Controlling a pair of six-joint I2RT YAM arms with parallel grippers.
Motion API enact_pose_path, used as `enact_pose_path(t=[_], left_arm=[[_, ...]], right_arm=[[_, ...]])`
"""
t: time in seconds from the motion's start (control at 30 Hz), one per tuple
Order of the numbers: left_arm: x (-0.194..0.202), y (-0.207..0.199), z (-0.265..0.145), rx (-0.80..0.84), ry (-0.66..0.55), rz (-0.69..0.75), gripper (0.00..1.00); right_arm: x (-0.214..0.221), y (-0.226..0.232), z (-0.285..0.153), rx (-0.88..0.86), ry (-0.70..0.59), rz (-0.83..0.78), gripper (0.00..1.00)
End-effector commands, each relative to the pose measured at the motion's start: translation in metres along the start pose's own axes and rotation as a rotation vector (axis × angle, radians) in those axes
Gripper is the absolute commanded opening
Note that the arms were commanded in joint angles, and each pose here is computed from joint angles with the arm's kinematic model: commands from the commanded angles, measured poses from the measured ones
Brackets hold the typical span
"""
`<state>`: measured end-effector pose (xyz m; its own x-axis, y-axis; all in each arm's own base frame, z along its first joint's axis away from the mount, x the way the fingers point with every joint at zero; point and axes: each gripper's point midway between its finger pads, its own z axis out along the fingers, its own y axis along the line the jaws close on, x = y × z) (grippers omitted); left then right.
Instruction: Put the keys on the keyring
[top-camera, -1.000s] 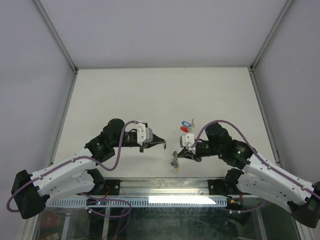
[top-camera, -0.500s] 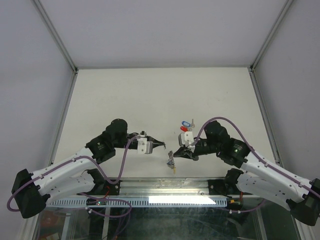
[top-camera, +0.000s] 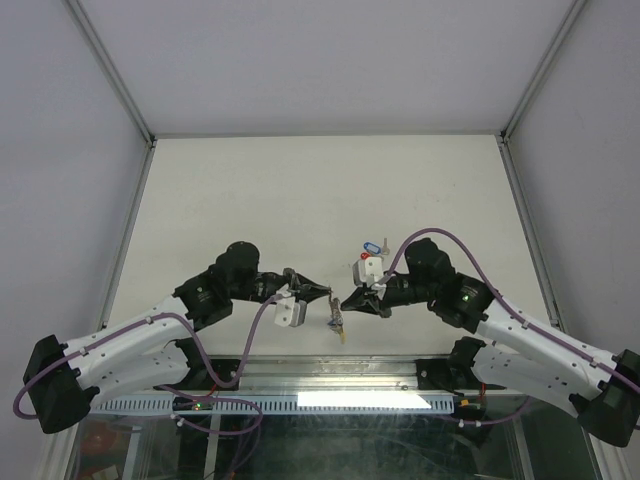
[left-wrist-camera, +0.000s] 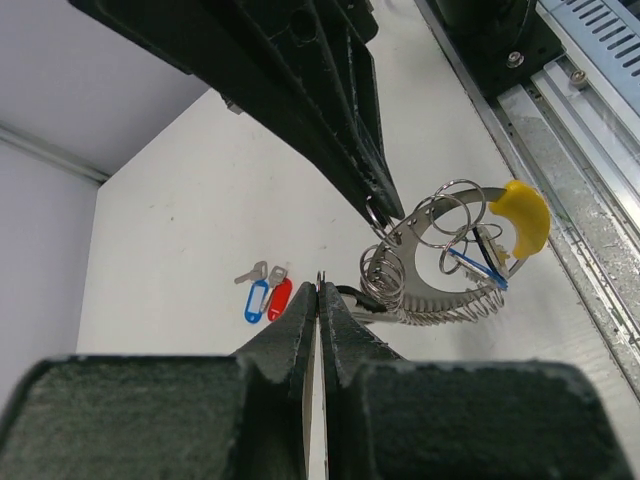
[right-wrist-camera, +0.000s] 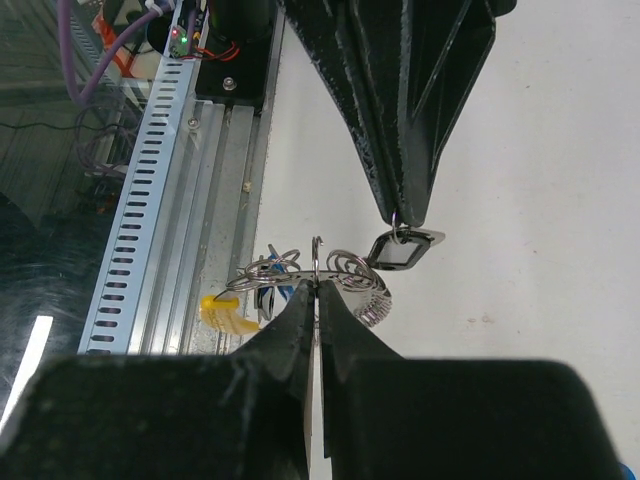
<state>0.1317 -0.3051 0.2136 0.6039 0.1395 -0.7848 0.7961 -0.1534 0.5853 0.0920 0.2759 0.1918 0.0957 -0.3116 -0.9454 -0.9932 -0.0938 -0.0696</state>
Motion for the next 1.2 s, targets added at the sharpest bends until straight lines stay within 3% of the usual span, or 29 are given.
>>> enact_pose_path(t=[0.0, 0.43, 1.17], left_arm=[[-0.012, 0.01, 0.0, -0.018, 0.002, 0.125, 0.0], [-0.011, 0.008, 0.0, -0.007, 0.056, 0.21, 0.0], [-0.007, 0.007, 0.005, 0.005, 0.087, 0.234, 0.0]], right_arm=[[-0.024, -0.002, 0.003, -0.009, -0.079, -0.035, 0.0], [-0.016, -0.004, 0.008, -0.012, -0.05, 0.027, 0.0], [-0.002, -0.013, 0.015, 0.02, 0.009, 0.102, 0.0]])
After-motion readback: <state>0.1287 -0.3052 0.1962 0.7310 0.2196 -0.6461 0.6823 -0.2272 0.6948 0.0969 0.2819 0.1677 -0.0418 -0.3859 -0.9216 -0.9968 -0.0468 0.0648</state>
